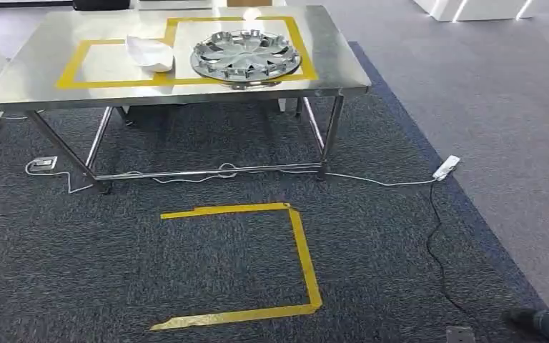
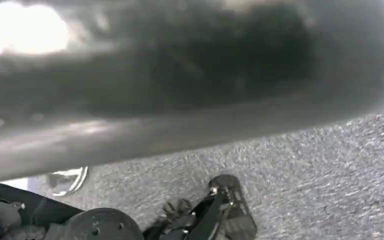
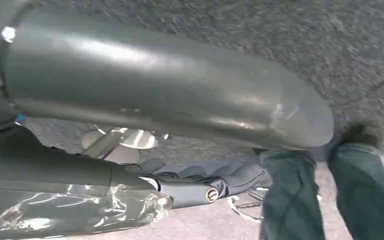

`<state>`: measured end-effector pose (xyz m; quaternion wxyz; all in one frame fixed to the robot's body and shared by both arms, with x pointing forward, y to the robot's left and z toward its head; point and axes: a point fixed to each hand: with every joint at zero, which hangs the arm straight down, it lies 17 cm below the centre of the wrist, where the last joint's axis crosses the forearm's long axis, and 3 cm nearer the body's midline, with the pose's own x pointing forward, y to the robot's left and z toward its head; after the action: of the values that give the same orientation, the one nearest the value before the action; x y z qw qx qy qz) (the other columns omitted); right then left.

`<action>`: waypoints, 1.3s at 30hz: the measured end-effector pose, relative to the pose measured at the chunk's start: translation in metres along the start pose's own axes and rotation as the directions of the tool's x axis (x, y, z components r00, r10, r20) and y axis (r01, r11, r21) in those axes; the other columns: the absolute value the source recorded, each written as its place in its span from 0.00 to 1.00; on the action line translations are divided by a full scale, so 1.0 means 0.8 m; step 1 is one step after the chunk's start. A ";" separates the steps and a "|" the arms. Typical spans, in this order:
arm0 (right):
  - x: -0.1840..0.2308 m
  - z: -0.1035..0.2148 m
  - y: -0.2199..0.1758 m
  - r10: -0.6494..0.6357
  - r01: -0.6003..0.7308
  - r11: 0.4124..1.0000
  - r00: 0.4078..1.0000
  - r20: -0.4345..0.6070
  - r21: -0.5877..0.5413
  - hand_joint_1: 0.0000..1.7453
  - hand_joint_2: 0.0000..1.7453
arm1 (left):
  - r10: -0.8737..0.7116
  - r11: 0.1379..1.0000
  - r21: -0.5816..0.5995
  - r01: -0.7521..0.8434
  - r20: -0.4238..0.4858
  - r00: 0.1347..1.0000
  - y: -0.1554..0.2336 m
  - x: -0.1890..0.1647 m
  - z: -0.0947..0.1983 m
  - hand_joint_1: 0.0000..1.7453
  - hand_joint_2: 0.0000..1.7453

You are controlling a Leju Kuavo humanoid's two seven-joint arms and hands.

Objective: Take the parts from the cabinet and place them on the table.

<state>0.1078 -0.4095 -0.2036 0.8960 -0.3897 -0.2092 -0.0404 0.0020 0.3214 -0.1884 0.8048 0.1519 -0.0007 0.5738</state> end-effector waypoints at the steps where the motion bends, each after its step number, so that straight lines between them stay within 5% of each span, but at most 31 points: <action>1: -0.001 0.000 0.000 0.000 0.000 1.000 1.000 -0.002 0.000 0.00 0.00 | 0.000 1.000 0.000 0.000 0.000 1.000 0.000 0.000 0.000 0.00 0.00; 39: -0.008 0.009 0.011 0.011 -0.010 1.000 1.000 -0.011 0.022 0.00 0.00 | -0.075 0.997 -0.032 0.077 0.045 0.996 -0.005 0.000 0.000 0.00 0.00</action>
<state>0.1019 -0.3986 -0.2076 0.9016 -0.3806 -0.2026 -0.0356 0.0056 0.3204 -0.1892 0.8282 0.1507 -0.0223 0.5393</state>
